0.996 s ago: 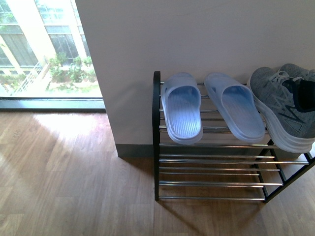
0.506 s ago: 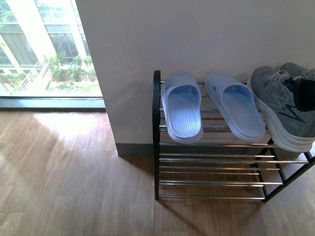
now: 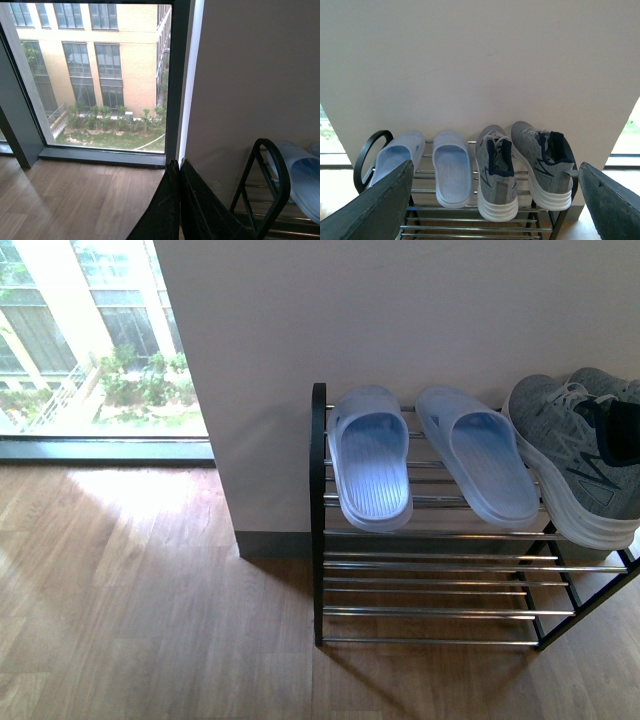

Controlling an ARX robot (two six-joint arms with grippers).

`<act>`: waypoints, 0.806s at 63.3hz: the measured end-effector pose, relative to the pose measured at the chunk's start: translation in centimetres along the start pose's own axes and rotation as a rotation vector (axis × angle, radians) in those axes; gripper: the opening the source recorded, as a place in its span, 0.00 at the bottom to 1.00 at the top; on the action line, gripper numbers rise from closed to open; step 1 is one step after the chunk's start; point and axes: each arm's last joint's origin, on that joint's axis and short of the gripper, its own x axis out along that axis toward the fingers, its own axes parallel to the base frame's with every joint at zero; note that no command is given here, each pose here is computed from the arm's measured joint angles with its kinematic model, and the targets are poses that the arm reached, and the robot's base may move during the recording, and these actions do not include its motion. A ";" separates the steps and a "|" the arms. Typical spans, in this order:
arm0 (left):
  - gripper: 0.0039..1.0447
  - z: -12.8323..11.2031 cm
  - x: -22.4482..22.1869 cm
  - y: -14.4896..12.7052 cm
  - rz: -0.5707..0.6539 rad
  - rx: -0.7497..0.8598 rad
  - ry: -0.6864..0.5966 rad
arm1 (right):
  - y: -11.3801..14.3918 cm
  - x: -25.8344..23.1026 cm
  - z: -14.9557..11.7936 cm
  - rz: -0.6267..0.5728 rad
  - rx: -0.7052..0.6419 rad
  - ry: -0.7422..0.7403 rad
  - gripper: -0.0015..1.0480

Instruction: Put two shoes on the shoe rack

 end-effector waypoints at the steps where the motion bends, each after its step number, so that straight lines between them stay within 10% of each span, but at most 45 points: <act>1: 0.01 0.0 0.0 0.0 0.000 0.000 0.000 | 0.0 0.0 0.0 0.000 0.000 0.000 0.91; 34: 0.01 -0.4 -1.3 0.0 0.001 0.000 0.020 | 0.0 0.0 0.0 0.000 0.000 0.000 0.91; 51: 0.44 -0.4 -1.3 0.0 0.001 0.000 0.019 | 0.0 0.0 0.0 0.000 0.000 0.000 0.91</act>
